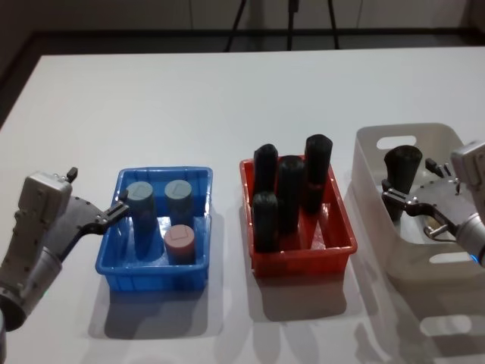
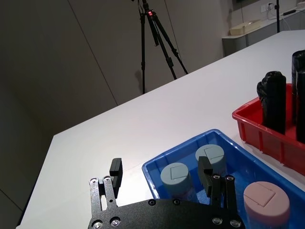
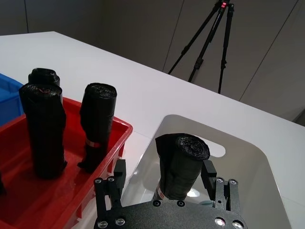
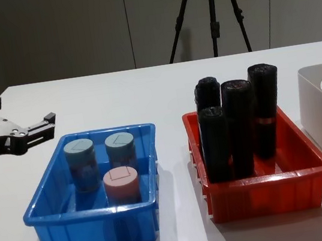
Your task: Pick the cotton swabs from the blue box and place them into the white box.
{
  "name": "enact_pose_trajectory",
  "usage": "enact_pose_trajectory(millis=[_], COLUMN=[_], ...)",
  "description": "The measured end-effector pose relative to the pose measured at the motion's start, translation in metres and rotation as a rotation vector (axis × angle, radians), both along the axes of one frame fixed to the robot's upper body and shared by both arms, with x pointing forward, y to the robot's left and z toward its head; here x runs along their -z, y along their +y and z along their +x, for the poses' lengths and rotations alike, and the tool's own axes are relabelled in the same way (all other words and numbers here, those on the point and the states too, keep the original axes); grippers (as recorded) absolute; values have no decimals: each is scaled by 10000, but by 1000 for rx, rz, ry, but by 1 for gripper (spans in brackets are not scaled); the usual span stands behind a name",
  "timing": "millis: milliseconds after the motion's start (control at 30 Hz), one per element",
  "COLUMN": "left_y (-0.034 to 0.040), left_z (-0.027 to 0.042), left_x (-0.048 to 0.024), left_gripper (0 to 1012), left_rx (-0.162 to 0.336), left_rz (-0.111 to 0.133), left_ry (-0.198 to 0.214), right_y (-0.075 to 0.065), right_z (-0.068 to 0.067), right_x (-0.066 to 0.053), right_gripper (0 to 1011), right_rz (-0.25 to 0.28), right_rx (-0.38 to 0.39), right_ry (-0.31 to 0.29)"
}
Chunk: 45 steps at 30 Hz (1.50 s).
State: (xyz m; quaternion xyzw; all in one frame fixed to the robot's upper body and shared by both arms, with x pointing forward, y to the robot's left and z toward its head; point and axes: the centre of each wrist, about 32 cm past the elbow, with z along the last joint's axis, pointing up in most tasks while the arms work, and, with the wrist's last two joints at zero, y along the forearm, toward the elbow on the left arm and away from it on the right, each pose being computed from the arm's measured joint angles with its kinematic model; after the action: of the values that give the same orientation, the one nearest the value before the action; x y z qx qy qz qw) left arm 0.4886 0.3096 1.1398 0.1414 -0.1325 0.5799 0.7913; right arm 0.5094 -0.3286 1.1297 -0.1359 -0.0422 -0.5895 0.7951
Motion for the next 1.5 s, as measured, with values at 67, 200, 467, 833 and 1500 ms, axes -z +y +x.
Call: enact_pose_trajectory(millis=[67, 200, 467, 833, 1500], left_y=[0, 0, 0, 0, 0], left_z=[0, 0, 0, 0, 0], left_x=[0, 0, 0, 0, 0], left_gripper=[1001, 1002, 1002, 1001, 1002], left_rx=[0, 0, 0, 0, 0], left_rz=[0, 0, 0, 0, 0], left_ry=[0, 0, 0, 0, 0], right_y=[1, 2, 7, 70, 186], right_z=[1, 4, 2, -24, -187], right_x=[0, -1, -12, -85, -106], right_gripper=[1001, 1001, 1001, 1001, 1001], right_rz=[0, 0, -10, -56, -113], right_rx=[1, 3, 3, -10, -34], right_ry=[0, 1, -6, -62, -132])
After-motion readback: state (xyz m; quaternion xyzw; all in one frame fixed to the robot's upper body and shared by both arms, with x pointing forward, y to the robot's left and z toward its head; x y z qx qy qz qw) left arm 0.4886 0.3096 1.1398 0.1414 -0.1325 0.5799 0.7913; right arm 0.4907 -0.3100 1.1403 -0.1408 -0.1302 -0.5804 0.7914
